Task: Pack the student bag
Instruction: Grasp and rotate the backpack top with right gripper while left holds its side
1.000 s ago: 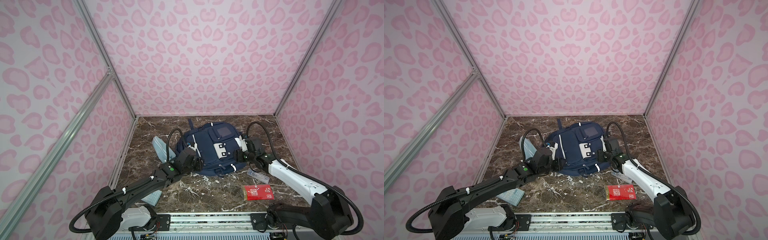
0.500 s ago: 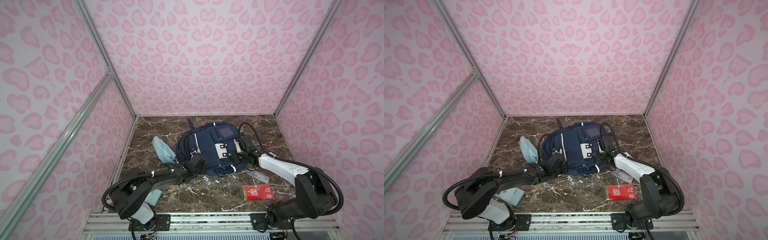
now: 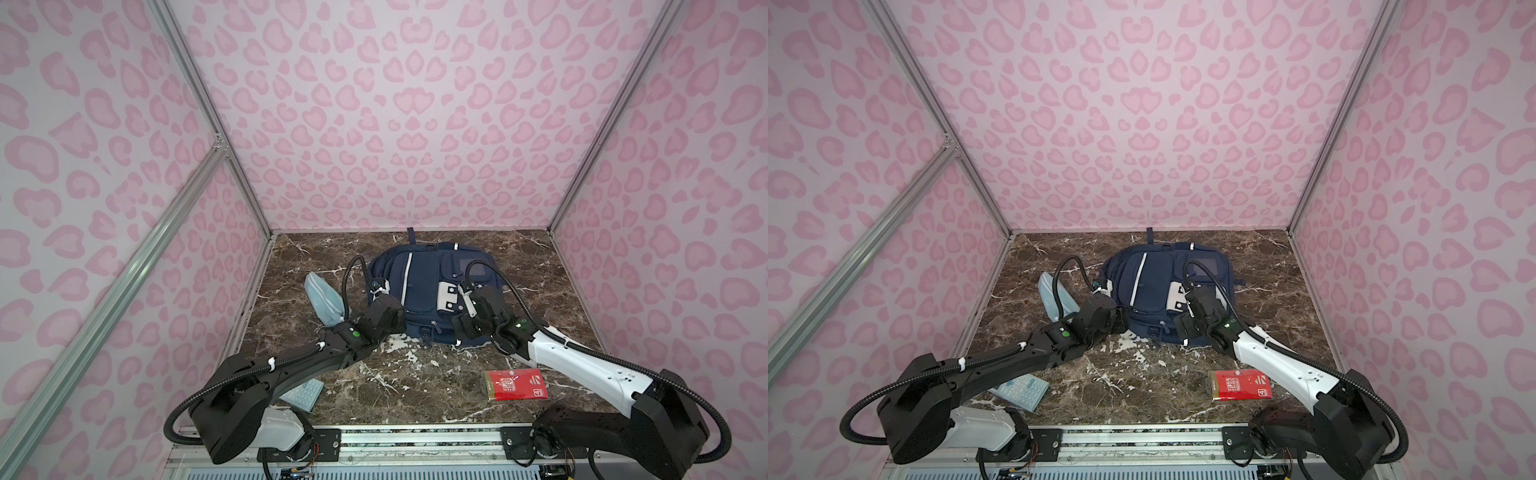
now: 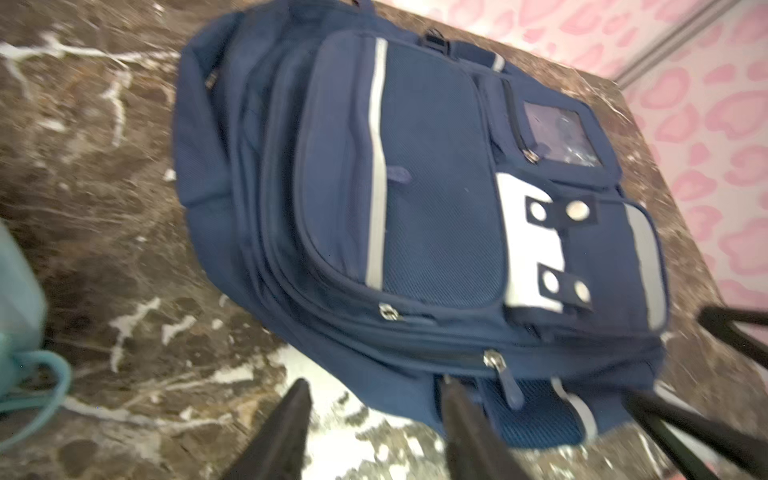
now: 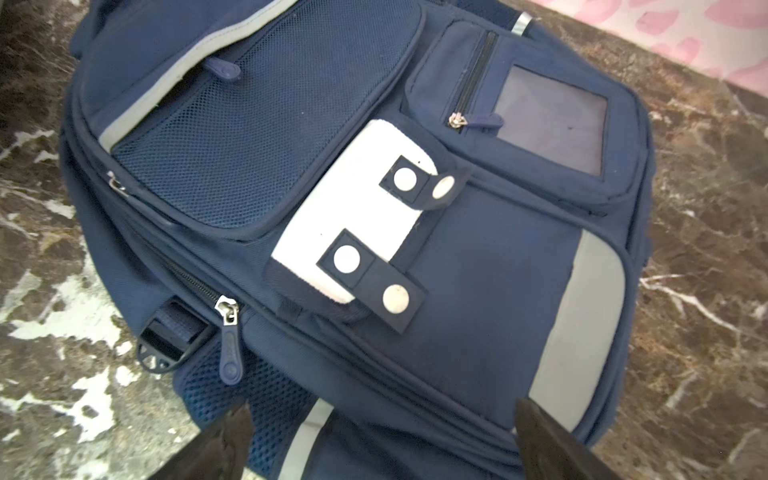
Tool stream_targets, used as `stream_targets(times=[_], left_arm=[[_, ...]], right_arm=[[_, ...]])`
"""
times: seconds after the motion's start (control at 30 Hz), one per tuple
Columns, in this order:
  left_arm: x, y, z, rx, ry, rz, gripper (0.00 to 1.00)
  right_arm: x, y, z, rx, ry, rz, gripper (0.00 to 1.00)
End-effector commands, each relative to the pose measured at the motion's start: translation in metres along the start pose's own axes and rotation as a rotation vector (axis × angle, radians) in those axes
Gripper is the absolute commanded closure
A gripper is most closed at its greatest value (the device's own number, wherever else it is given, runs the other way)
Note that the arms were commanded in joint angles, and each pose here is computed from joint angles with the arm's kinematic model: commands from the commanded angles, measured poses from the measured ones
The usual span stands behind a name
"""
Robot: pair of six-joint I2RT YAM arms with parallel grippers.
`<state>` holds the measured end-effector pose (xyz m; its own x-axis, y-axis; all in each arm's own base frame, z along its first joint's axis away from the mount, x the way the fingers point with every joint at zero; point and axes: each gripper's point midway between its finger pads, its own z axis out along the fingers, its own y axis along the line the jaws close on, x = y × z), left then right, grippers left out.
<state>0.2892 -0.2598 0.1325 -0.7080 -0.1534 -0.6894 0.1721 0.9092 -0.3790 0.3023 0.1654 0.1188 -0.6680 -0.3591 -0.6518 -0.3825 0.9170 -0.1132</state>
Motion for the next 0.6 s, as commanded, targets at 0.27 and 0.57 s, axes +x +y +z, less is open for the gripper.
stream_targets(times=[0.27,0.57], left_arm=[[0.037,-0.067,0.001,0.237,0.076,-0.023,0.42],[0.052,-0.075,0.037,0.201,0.089,0.005,0.50]], right_arm=[[0.012,0.008,0.044,0.037,0.175,-0.161,0.34],[0.007,0.005,0.066,0.091,0.189,-0.202,0.81]])
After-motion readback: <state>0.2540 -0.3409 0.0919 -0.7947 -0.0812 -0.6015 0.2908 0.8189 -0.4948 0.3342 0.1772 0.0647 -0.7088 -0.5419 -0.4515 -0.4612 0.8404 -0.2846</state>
